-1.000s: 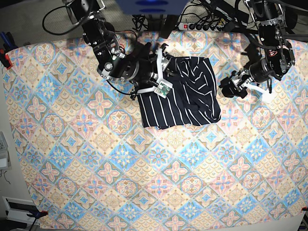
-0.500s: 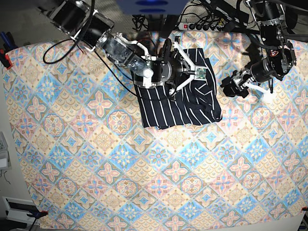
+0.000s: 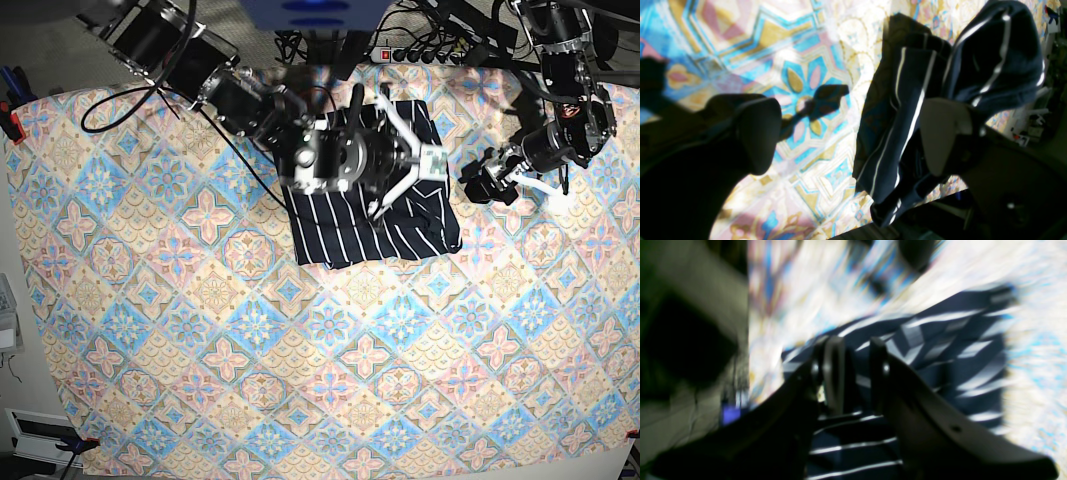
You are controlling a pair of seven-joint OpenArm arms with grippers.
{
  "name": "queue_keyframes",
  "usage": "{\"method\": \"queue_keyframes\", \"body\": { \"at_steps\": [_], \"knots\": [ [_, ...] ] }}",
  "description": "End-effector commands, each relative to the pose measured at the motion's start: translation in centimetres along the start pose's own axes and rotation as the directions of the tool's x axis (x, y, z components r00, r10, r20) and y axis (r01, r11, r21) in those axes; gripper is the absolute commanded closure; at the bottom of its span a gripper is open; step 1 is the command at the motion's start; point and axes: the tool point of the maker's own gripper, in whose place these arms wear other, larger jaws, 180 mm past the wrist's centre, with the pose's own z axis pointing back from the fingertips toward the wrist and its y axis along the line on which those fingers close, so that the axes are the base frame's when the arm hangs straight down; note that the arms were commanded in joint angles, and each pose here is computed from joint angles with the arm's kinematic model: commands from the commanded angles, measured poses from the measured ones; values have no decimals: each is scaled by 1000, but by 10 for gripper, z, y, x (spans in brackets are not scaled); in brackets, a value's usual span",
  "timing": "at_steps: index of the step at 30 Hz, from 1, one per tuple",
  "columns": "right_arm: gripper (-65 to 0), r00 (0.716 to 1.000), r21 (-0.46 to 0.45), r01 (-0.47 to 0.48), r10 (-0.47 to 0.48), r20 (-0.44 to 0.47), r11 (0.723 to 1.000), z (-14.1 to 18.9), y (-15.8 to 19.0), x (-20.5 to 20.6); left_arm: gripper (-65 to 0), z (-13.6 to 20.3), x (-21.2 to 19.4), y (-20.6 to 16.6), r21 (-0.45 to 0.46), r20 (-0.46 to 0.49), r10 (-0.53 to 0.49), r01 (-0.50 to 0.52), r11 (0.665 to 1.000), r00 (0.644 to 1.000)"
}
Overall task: Fold the T-shirt properly
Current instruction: 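Press the right gripper on the folded shirt to flatten it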
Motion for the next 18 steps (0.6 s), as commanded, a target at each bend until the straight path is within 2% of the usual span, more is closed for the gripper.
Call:
{"method": "queue_keyframes", "body": {
  "at_steps": [1, 6, 9, 12, 15, 17, 18],
  "knots": [
    [-128, 1000, -61, 4, -3, 17, 998, 10, -22, 4, -650, 5, 11, -6, -14, 25, -26, 26, 1000, 999],
    [-128, 998, -137, 45, -40, 38, 989, 21, -61, -3, -650, 8, 4, 2, 6, 7, -29, 28, 1000, 1000],
    [-127, 997, -133, 72, -74, -8, 988, 12, -72, -23, -640, 8, 4, 3, 25, -27, -83, 83, 996, 996],
    [-127, 994, -127, 98, -105, -43, 987, 5, -78, -38, -478, 6, -2, 3, 30, -67, -120, 122, 992, 991],
    [-127, 993, -128, 115, -118, -22, 985, 0, -87, -41, -292, 0, -21, 2, 26, -122, -135, 139, 990, 983],
    [-127, 992, -116, 125, -128, -18, 985, -8, -90, -39, -233, 1, -24, 4, 33, -147, -155, 162, 986, 977],
    [-127, 989, -103, 143, -146, -22, 984, -15, -88, -38, -236, 0, -28, 4, 32, -162, -163, 170, 985, 973]
  ]
}}
